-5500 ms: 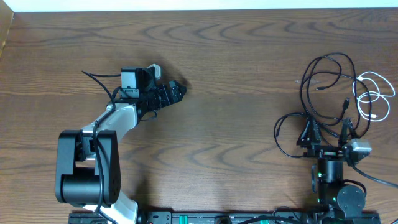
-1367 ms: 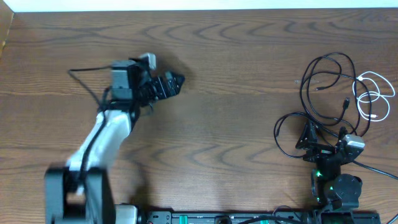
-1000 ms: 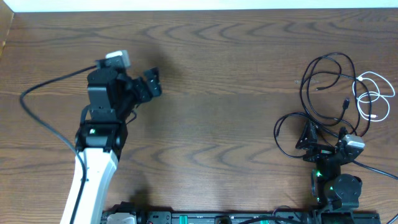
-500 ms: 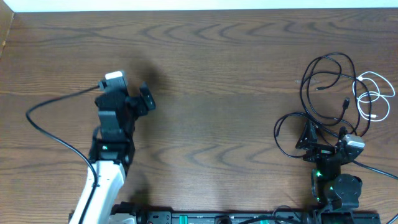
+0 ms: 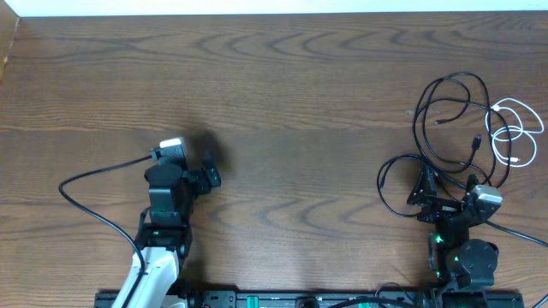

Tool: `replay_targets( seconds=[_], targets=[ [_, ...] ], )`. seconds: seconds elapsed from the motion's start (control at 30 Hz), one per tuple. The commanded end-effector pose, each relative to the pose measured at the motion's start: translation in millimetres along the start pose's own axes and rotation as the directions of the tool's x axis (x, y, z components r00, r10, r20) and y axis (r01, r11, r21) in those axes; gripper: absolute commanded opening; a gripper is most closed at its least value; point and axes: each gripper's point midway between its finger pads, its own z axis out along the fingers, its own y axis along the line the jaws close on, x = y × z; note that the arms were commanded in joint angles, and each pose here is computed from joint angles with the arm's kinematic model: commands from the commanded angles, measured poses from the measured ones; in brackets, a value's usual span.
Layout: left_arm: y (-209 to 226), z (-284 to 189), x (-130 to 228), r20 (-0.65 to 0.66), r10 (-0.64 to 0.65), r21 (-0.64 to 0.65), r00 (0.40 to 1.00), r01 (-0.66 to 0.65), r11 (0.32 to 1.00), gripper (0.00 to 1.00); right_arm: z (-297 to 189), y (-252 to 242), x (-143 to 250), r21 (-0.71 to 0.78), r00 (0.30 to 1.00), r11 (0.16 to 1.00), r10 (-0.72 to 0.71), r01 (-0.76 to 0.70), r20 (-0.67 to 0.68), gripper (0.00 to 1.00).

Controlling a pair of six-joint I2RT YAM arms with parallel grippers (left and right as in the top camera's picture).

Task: Untangle cables

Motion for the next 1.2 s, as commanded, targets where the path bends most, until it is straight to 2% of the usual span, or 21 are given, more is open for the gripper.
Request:
replay_targets(
  seconds=[0.0, 0.33, 0.7, 1.17],
  targets=[
    [0, -2, 11, -0.013, 0.017, 0.011, 1.000, -0.016, 1.000, 1.00, 0, 0, 0, -0.002, 1.000, 1.000, 0.002, -0.002, 0.000, 0.99],
    [10, -6, 55, -0.095, 0.018, -0.002, 0.995, -0.019, 1.000, 1.00, 0, 0, 0, -0.002, 1.000, 1.000, 0.002, -0.002, 0.000, 0.99],
    [14, -13, 80, -0.106, 0.019, 0.005, 0.994, -0.019, 1.000, 1.00, 0, 0, 0, -0.002, 1.000, 1.000, 0.002, -0.002, 0.000, 0.99],
    [14, -24, 79, -0.073, 0.018, 0.017, 0.997, -0.017, 1.000, 1.00, 0, 0, 0, -0.002, 1.000, 1.000, 0.002, -0.002, 0.000, 0.99]
  ],
)
